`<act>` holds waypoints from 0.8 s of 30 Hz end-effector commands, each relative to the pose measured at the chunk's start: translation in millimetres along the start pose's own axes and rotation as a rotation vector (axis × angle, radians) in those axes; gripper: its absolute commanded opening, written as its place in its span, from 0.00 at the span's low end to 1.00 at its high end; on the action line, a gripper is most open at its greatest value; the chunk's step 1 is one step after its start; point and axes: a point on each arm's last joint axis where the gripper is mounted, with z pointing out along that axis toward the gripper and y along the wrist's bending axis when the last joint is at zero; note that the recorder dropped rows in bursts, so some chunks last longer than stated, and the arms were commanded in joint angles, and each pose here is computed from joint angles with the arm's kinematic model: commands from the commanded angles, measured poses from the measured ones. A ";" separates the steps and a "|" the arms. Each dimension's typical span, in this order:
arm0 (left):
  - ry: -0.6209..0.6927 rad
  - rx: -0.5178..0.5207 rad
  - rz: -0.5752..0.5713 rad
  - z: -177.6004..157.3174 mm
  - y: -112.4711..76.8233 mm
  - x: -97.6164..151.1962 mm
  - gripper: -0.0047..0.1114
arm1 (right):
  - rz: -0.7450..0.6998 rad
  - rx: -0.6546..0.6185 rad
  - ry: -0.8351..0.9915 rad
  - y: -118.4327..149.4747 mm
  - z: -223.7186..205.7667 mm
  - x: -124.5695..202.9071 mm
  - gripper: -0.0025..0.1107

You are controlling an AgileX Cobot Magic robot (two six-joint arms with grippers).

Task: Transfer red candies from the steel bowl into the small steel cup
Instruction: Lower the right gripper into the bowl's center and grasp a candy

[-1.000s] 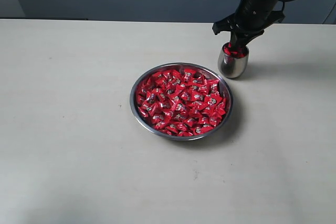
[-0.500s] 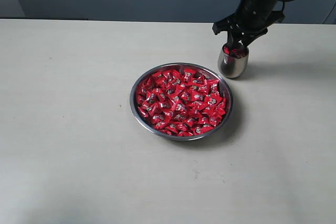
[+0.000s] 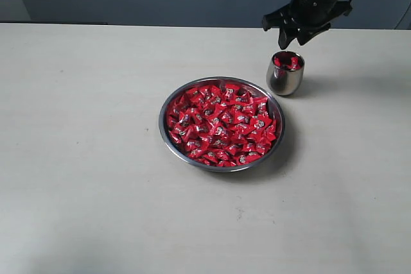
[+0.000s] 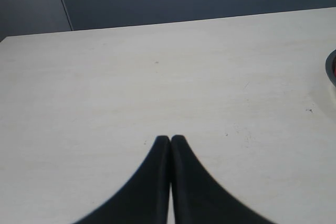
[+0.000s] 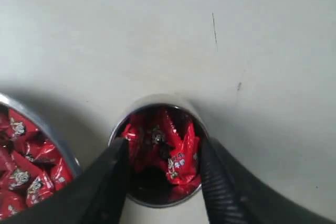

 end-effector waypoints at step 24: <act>-0.021 -0.001 -0.001 -1.2 0.2 -3.5 0.04 | -0.251 -0.286 0.098 139.3 8.5 106.9 0.35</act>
